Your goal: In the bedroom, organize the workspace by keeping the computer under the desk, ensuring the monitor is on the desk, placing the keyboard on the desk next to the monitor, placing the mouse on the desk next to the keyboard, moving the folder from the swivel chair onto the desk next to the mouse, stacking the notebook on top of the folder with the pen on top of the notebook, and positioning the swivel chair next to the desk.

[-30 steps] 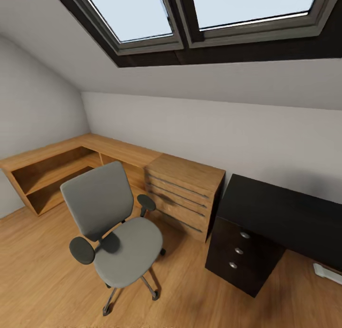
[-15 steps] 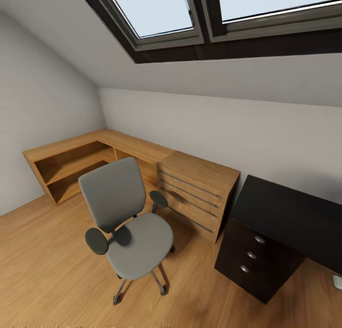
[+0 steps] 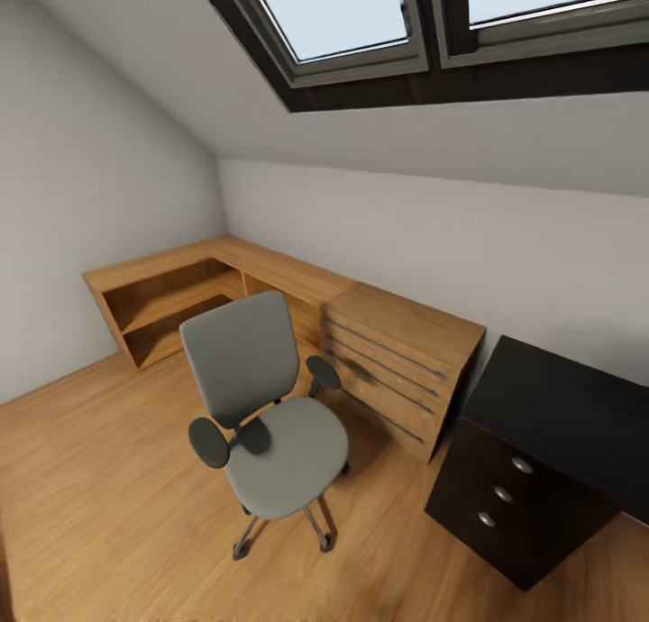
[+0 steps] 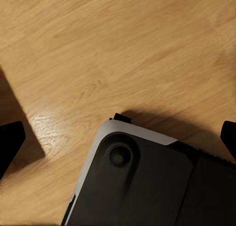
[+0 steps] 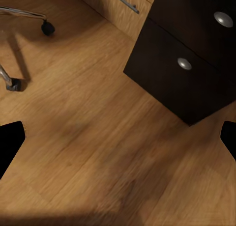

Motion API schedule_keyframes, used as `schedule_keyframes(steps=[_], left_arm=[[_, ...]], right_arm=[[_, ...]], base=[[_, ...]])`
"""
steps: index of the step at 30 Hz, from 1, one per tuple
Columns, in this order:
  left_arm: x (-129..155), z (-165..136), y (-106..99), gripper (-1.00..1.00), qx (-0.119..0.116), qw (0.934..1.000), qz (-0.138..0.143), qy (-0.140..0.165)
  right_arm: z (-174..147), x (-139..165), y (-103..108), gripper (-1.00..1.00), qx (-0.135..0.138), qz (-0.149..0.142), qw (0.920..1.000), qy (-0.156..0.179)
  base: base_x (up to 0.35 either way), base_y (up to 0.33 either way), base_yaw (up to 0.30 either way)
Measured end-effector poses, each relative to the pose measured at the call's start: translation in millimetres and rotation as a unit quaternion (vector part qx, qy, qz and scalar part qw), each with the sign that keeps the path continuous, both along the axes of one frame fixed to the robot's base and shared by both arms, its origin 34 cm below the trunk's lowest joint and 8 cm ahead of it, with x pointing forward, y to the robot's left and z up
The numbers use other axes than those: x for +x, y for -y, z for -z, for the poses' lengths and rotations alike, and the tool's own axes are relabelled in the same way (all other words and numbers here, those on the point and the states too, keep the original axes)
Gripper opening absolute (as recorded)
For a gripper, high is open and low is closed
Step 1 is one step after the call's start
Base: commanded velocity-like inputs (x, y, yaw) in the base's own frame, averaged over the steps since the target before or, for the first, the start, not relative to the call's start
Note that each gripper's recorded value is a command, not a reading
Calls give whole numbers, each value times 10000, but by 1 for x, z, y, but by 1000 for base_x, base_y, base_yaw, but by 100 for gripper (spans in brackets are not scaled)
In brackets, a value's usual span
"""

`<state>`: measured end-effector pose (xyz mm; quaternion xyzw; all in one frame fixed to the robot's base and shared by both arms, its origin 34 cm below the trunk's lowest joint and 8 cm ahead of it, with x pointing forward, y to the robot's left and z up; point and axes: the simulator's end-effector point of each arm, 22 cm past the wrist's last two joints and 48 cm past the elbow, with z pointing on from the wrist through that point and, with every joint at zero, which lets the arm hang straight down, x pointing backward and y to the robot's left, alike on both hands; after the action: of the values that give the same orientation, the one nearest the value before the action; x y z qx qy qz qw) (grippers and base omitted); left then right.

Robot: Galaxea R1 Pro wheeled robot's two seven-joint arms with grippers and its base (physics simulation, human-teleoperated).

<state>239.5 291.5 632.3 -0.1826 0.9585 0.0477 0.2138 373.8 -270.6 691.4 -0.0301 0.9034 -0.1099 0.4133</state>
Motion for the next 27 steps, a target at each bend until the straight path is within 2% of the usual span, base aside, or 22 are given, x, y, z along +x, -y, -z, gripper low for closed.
schedule_keyframes(steps=[11,16,27], left_arm=[[-4,1,0,100,0,10000,-2,-57],[-4,1,0,100,1,10000,0,-57],[0,0,0,100,-1,10000,1,-3]], right_arm=[[2,-3,0,100,5,1,10000,-27],[-4,2,0,100,45,8,9998,173],[-10,8,2,100,58,30,9995,311]], base=[[0,0,206],[0,0,236],[0,0,206]])
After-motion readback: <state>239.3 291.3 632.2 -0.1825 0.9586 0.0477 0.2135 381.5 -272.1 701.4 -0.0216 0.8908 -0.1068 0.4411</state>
